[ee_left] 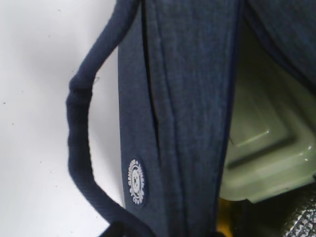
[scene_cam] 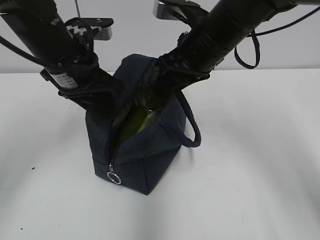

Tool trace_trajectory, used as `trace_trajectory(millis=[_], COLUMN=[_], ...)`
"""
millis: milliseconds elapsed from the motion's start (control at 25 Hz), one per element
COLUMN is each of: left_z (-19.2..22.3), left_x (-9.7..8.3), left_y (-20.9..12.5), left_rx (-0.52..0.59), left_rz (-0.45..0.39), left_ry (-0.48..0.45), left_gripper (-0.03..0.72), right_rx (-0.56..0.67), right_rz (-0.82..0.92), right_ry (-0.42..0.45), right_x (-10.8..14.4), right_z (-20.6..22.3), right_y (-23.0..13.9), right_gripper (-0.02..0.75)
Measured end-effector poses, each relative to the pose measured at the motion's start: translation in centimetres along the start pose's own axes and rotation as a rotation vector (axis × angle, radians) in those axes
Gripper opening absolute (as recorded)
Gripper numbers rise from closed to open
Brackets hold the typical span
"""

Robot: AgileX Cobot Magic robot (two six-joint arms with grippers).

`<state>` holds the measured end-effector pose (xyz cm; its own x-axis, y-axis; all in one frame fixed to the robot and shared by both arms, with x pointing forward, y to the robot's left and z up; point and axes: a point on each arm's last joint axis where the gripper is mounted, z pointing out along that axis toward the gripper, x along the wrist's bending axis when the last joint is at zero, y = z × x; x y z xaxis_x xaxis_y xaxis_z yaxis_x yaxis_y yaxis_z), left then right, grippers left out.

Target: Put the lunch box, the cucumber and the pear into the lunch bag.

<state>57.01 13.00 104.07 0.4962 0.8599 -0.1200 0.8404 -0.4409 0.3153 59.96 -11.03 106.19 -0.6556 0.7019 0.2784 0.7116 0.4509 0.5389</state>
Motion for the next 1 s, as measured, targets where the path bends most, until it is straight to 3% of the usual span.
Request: trace_trajectory(millis=[80,160,320,560,840,1000], left_z=[-0.7,-1.9,-5.2,-7.6,-6.5,-6.2], left_x=[-0.1,-0.1,-0.5,-0.8,-0.7,-0.7], left_y=[0.0,-0.1,-1.2,-5.2,-9.7,-10.5], left_rx=[-0.017,-0.054,-0.215,-0.406,-0.407,-0.387], left_rz=[0.001,0.003,0.023,0.036,0.033,0.032], left_ry=[0.000,0.004,0.023,0.049,0.063,0.062], left_gripper=[0.403,0.433,0.442,0.438,0.425,0.421], right_rx=[-0.020,-0.053,-0.119,-0.346,-0.369,-0.367], right_rz=[0.001,0.009,0.005,-0.078,-0.074,-0.050], right_ry=[-0.003,-0.024,-0.071,-0.083,-0.088,-0.058], right_x=[-0.1,-0.5,-0.3,2.5,3.2,3.4], right_z=[-0.8,-2.1,-3.9,-5.8,-6.2,-6.1], right_y=[0.1,0.0,-1.9,-6.0,-8.8,-8.9], right_gripper=[0.488,0.517,0.524,0.500,0.496,0.496])
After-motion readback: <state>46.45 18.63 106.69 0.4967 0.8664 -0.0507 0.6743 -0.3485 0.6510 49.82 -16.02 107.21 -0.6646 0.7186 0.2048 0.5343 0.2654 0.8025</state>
